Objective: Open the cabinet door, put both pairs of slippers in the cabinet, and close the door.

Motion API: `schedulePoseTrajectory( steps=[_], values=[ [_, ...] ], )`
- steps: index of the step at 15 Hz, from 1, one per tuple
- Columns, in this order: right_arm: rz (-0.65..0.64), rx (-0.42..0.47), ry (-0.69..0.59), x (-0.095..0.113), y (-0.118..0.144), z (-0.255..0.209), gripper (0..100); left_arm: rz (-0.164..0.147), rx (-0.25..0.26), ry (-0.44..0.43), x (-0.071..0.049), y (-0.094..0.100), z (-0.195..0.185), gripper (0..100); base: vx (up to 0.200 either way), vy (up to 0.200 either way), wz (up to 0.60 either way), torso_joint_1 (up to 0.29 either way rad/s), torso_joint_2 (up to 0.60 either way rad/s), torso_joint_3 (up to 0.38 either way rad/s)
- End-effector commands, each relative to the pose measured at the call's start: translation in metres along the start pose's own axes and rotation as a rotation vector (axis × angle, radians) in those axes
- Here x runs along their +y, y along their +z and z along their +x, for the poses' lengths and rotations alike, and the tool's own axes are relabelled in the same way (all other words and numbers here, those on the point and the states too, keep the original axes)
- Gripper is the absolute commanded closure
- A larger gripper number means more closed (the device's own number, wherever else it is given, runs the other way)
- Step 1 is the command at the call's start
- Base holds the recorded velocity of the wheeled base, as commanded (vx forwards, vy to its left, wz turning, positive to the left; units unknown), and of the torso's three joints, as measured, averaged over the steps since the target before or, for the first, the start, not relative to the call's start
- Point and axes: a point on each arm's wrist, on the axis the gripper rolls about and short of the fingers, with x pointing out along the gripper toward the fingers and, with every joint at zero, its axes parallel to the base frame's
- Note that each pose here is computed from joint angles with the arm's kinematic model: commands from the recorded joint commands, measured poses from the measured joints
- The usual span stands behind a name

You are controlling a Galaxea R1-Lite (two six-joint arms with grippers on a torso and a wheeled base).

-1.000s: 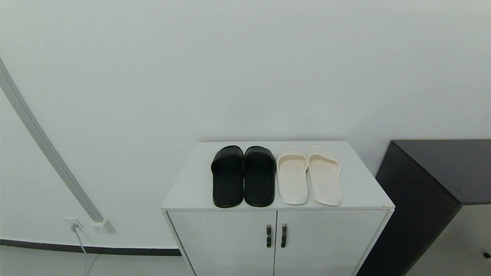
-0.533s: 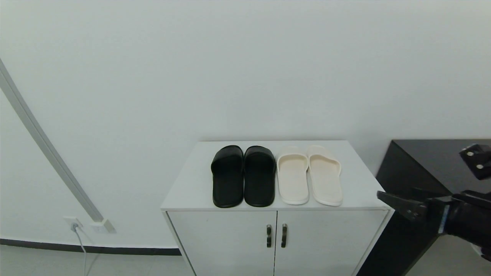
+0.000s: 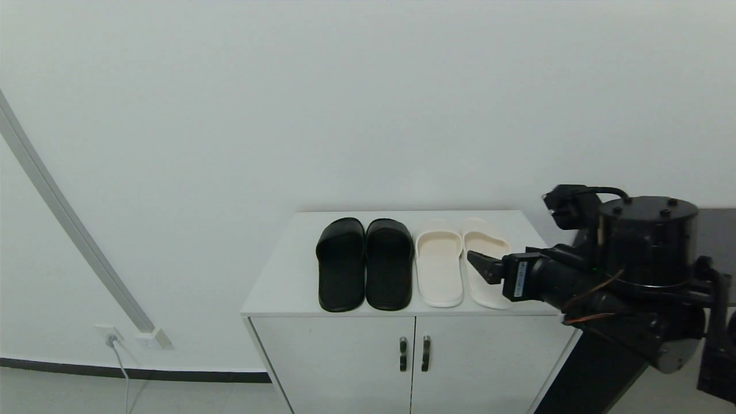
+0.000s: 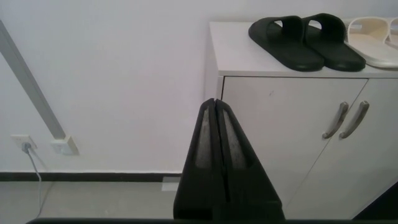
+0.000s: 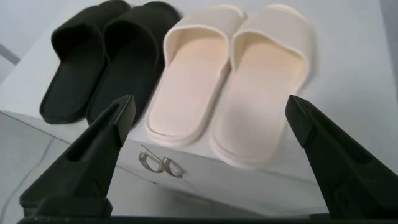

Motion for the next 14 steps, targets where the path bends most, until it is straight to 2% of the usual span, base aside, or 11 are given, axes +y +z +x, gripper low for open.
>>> schedulePoseTrajectory(
  steps=[1,6,10,14],
  values=[
    [-0.03,0.033,-0.057,0.024,-0.017,0.039,0,0.0,0.001,0.001,0.0,0.0,0.0,100,0.0,0.0,0.0,0.0,0.0,0.0],
    [-0.006,0.015,-0.18,0.035,-0.028,0.081,0,0.0,0.001,0.001,0.0,0.0,0.0,100,0.0,0.0,0.0,0.0,0.0,0.0],
    [-0.007,0.013,-0.243,0.022,-0.037,0.113,0,-0.002,0.001,0.001,0.0,0.0,0.0,100,0.0,0.0,0.0,0.0,0.0,0.0],
    [-0.051,-0.047,-0.283,0.008,-0.042,0.149,0,-0.002,0.001,0.001,0.0,0.0,0.0,100,0.0,0.0,0.0,0.0,0.0,0.0]
  ],
)
